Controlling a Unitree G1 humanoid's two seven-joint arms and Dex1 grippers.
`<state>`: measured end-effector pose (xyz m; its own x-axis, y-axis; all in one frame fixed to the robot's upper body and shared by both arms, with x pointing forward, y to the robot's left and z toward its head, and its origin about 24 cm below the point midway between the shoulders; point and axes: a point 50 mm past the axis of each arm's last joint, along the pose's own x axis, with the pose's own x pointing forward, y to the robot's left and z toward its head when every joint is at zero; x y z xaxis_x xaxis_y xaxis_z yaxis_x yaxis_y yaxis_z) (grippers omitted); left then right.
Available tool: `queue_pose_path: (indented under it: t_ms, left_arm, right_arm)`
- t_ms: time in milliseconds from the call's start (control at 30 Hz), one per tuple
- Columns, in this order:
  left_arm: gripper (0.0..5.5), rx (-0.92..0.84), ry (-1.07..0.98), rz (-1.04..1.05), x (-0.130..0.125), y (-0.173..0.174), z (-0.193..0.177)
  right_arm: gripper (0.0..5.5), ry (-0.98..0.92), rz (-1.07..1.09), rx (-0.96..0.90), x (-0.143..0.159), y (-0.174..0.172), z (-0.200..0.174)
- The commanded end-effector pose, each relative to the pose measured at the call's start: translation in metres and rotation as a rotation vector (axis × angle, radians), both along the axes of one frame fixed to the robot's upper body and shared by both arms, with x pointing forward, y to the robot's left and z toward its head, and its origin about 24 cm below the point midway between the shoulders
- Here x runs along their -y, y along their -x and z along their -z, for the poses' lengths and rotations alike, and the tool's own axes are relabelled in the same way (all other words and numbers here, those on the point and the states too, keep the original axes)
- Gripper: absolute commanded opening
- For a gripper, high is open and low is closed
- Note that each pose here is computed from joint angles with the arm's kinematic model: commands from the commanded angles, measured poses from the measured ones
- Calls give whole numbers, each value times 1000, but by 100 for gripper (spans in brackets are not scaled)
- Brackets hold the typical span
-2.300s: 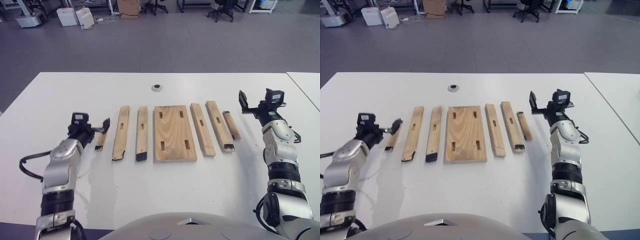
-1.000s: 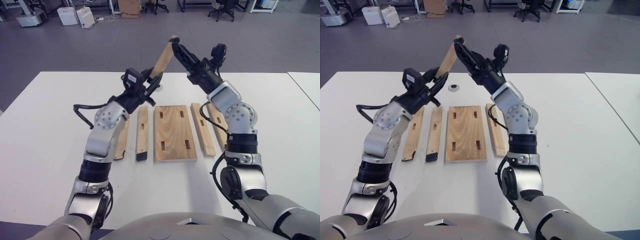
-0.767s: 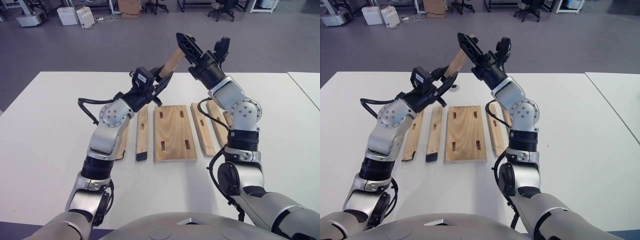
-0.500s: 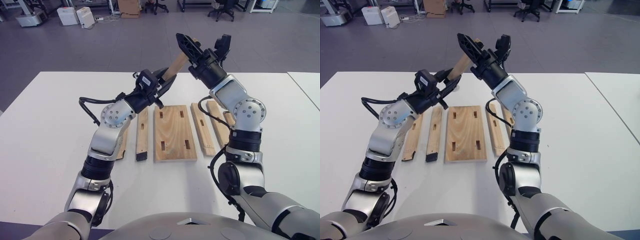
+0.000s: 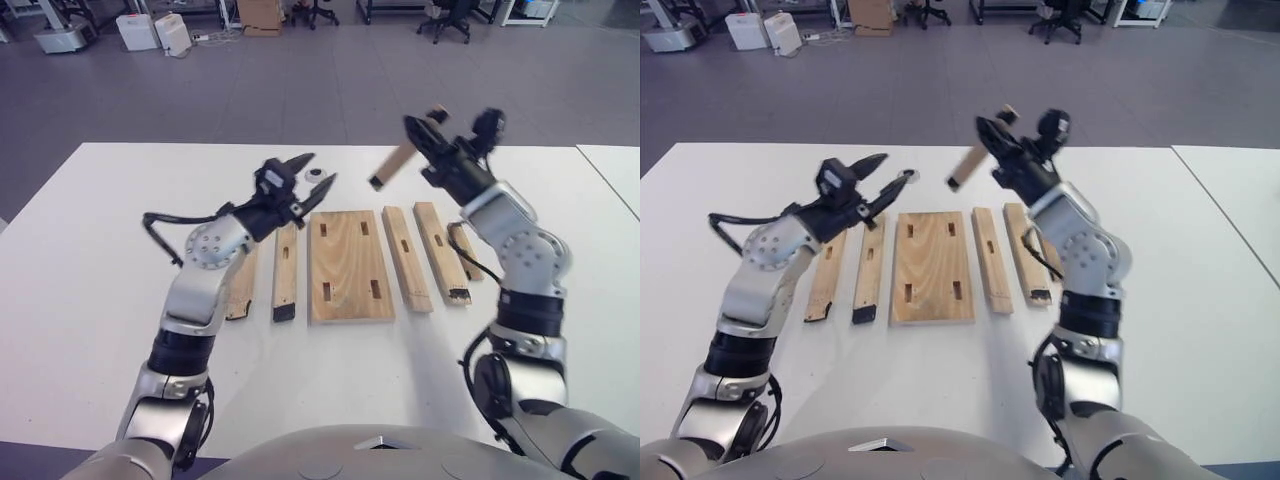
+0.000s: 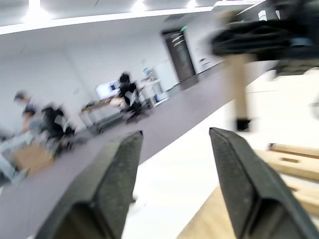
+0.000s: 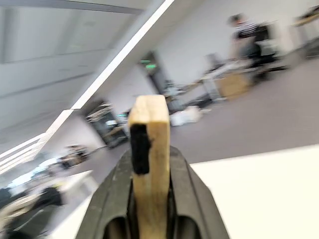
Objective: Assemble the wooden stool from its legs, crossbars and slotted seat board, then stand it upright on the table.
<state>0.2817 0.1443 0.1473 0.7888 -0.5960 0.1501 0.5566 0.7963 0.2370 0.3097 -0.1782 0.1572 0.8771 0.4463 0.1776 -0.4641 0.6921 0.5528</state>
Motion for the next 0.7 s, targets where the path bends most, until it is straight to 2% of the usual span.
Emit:
queue_pose_path:
  t_ms: [33,133,367,567,700]
  left_arm:
    - [303,-78,195,-232,-35,0,6]
    - [304,-118,290,-350,-50,-3,11]
    - [304,-132,258,-375,-49,-5,13]
    - [304,-133,248,-377,-50,-5,14]
    - [304,-130,236,-375,-50,-6,13]
  right_arm:
    - [40,53,96,-107,12,11,43]
    - [40,76,145,-146,9,11,65]
    - [40,178,198,-188,6,13,95]
    - [40,245,229,-159,8,18,96]
    - [40,452,194,-157,11,32,130]
